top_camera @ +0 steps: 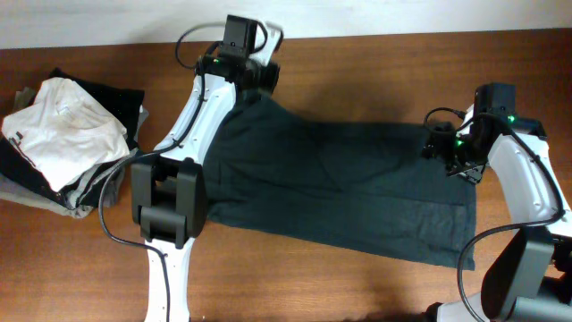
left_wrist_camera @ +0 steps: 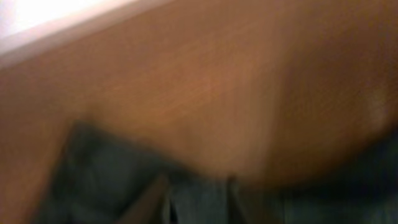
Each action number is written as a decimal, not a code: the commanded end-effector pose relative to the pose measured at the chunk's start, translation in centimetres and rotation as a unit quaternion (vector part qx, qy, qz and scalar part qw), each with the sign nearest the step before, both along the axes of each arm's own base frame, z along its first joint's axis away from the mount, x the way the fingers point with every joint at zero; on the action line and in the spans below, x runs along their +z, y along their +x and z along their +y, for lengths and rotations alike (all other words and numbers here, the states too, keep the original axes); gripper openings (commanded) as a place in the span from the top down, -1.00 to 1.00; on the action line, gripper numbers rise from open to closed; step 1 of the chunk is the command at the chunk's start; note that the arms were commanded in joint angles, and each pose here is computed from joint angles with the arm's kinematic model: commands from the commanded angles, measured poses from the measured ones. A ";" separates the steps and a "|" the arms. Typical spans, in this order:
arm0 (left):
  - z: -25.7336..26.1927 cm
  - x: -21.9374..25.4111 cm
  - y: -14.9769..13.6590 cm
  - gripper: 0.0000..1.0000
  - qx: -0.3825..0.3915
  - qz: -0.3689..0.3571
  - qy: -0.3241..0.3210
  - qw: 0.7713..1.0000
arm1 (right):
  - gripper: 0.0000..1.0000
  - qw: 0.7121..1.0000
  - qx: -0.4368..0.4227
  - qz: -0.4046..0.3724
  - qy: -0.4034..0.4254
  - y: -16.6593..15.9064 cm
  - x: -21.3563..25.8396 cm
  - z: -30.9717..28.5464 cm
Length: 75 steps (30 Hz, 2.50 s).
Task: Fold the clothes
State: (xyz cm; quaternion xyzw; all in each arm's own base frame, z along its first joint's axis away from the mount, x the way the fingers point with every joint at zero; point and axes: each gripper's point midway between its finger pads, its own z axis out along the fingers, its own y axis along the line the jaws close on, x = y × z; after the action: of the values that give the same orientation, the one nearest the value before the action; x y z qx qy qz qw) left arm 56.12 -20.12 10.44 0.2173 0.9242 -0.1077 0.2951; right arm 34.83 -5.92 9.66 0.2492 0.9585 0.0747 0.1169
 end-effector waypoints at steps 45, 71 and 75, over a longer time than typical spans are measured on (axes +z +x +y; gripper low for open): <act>-3.3 1.1 4.4 -0.49 -0.026 -0.051 -0.046 0.997 | -0.69 1.000 -0.002 -0.003 -0.001 -0.1 0.6 0.1; 21.6 -11.6 -2.9 0.99 0.242 0.233 0.152 0.930 | -0.70 0.999 -0.010 -0.040 -0.036 1.9 0.9 -1.4; 24.7 -11.7 -4.5 0.99 0.277 0.268 0.130 0.913 | -0.68 0.998 -0.013 -0.039 -0.045 3.0 -0.6 -2.0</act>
State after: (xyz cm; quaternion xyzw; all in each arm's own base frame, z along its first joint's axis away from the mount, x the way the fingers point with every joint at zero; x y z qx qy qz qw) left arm 53.32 -1.06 0.24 0.0196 0.9980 0.0095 0.0596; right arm 37.11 -7.19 10.20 0.2477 0.9525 0.0554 0.1686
